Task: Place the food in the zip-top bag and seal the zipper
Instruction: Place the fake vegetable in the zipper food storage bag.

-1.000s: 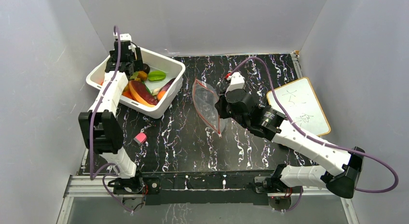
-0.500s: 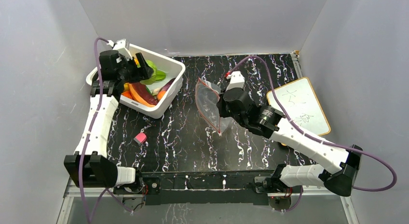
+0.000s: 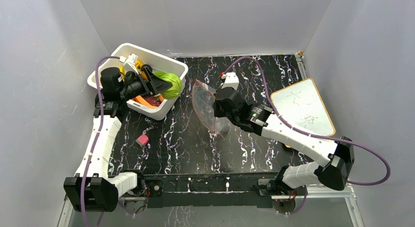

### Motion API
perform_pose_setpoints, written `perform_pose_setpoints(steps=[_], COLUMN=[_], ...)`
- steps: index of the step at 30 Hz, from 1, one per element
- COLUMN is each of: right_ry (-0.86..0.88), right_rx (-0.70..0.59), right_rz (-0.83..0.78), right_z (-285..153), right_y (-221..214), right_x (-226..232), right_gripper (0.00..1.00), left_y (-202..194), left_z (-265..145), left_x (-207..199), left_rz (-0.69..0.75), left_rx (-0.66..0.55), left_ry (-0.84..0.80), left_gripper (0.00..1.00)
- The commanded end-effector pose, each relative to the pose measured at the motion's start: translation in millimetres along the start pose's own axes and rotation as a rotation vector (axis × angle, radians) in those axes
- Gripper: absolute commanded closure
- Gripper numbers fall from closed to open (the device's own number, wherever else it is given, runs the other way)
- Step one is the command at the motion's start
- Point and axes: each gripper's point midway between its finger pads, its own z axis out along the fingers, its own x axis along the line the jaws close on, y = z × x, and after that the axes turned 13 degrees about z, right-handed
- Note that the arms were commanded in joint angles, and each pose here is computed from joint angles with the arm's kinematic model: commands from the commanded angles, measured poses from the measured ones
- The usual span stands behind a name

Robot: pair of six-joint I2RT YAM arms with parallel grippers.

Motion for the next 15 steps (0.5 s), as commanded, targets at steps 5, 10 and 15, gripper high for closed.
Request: perform_pose_setpoints(steps=[5, 10, 15], right_ry=[0.095, 0.122, 0.188], right_rx=[-0.094, -0.099, -0.103], right_rz=[0.172, 0.229, 0.283], right_z=[8.1, 10.8, 6.0], right_y=[31.2, 34.1, 40.1], right_x=[38.9, 48.7, 63.3], right_gripper=[1.00, 1.00, 1.00], left_y=[2.6, -1.3, -12.7], left_z=[-10.7, -9.2, -3.8], left_x=[-84.7, -99.0, -102.0], left_rz=[-0.121, -0.134, -0.151], left_rx=[-0.030, -0.032, -0.018], left_ry=[-0.418, -0.461, -0.473], left_gripper=[0.59, 0.59, 0.59])
